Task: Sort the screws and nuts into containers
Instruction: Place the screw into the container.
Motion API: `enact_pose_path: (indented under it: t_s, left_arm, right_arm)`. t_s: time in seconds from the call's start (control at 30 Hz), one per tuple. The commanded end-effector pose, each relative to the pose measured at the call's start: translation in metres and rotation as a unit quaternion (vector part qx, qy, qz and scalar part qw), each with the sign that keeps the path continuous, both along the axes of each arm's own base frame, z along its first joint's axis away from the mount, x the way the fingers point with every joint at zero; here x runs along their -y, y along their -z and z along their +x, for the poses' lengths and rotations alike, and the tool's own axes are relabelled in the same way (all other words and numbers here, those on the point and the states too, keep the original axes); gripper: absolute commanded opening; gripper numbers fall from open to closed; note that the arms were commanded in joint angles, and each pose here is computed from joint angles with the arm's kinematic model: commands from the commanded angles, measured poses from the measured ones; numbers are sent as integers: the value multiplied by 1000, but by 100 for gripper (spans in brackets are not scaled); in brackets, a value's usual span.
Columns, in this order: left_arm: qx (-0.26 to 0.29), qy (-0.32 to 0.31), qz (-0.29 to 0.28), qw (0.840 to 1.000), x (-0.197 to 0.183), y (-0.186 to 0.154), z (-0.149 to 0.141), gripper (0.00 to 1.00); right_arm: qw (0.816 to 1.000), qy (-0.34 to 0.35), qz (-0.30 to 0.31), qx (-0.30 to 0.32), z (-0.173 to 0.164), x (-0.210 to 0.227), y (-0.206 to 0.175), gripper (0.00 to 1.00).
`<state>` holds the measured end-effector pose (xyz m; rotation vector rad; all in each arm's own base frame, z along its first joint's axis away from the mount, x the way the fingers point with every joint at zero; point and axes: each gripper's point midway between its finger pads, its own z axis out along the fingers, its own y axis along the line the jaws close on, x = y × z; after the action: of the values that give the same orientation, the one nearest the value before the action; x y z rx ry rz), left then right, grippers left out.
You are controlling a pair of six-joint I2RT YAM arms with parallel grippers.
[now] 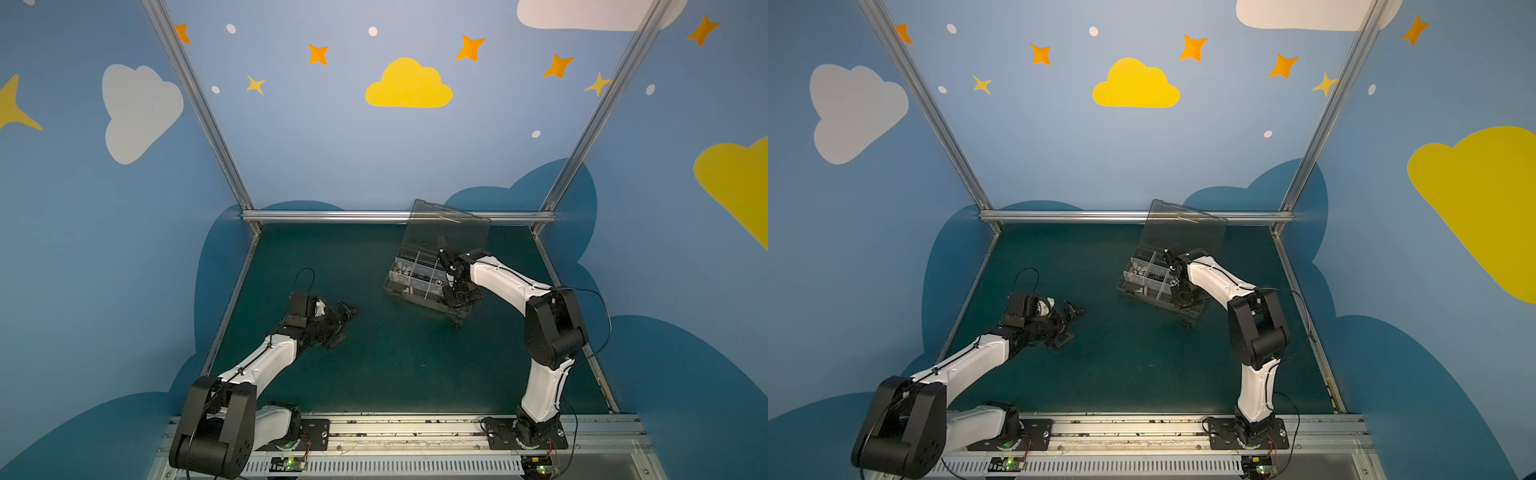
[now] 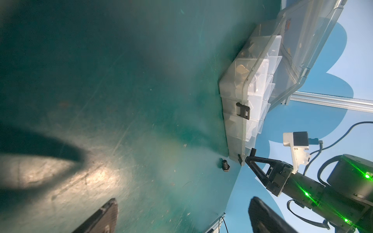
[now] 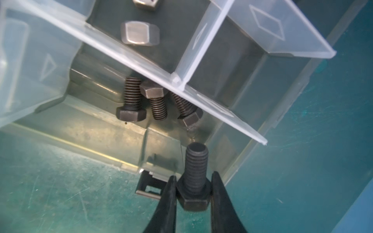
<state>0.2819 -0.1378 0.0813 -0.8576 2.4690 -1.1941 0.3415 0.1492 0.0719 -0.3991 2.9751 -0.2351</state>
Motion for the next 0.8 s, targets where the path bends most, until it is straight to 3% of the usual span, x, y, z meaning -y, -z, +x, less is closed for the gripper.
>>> enact_pose_path:
  t_s: [0.0,0.23,0.5,0.77]
  left_arm:
    - [11,2,4,1000,-1,-7,3,100]
    - [11,2,3,1000,0,-7,4,100]
    - [12,2,2,1000,0,-8,5,100]
    - [13,3,2,1000,0,-9,6,100]
  right_arm:
    - [1000,3,-12,0,5,5,-3,11]
    - [1000,4,-9,0,9,6,-3,28]
    - [1000,3,-4,0,9,7,-9,35]
    - [997,-19,76,-8,-10,-12,-24,41]
